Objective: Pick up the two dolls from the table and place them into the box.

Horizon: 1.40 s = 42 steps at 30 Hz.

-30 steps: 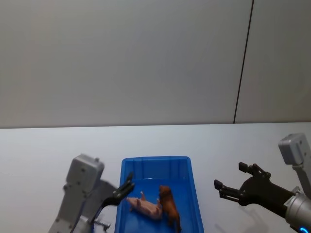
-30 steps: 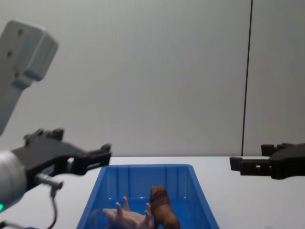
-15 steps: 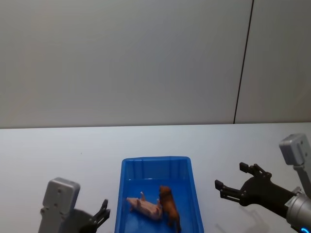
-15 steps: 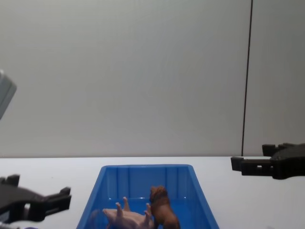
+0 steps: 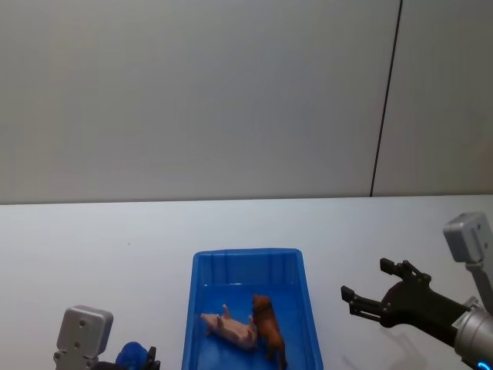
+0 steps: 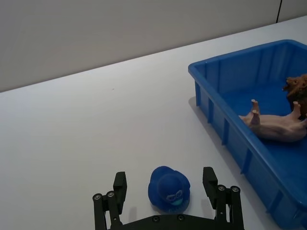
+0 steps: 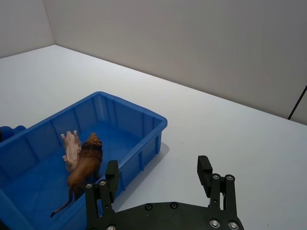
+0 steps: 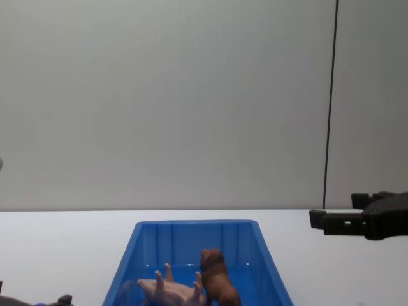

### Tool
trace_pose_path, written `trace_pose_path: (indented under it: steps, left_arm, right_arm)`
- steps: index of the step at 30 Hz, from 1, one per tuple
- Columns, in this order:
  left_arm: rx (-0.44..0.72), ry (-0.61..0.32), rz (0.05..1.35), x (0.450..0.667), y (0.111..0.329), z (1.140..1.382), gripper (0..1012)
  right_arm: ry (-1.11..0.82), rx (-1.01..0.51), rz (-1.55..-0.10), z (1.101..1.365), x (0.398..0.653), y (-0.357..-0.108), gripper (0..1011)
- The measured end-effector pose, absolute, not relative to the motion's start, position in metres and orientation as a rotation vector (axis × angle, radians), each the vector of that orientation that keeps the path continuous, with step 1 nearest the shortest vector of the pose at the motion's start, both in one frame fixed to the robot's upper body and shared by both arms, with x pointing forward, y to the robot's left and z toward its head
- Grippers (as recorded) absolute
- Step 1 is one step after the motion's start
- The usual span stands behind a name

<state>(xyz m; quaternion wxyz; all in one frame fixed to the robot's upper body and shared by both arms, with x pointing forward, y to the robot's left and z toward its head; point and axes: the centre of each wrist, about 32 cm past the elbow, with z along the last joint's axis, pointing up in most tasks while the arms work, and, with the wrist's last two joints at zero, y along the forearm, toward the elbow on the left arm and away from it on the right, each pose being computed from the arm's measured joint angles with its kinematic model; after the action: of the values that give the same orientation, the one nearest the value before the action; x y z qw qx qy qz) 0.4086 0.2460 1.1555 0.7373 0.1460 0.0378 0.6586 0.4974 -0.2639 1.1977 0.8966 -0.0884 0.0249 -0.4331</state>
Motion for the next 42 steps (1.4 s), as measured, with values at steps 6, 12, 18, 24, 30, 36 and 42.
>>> trace_pose_path:
  steps: [6, 12, 18, 24, 30, 36, 42]
  left_arm:
    - [0.338, 0.116, 1.448, 0.410, 0.248, 1.149, 1001]
    - [0.343, 0.128, 1.439, 0.413, 0.249, 1.145, 1001]
    - [0.344, 0.127, 1.418, 0.421, 0.250, 1.141, 1000]
    - [0.347, 0.124, 1.393, 0.429, 0.251, 1.138, 882]
    - [0.364, 0.128, 1.375, 0.435, 0.251, 1.137, 716]
    - [0.383, 0.133, 1.364, 0.440, 0.252, 1.138, 516]
    - [0.396, 0.123, 1.358, 0.444, 0.252, 1.141, 416]
  right_arm:
    - [0.052, -0.183, -0.897, 1.198, 0.497, -0.264, 1001]
    - [0.052, -0.183, -0.897, 1.198, 0.497, -0.264, 1001]
    - [0.052, -0.184, -0.897, 1.198, 0.497, -0.264, 1001]
    - [0.052, -0.184, -0.897, 1.198, 0.497, -0.264, 1001]
    - [0.052, -0.184, -0.897, 1.198, 0.497, -0.264, 1001]
    - [0.052, -0.184, -0.897, 1.198, 0.497, -0.264, 1001]
    - [0.052, -0.184, -0.897, 1.198, 0.497, -0.264, 1001]
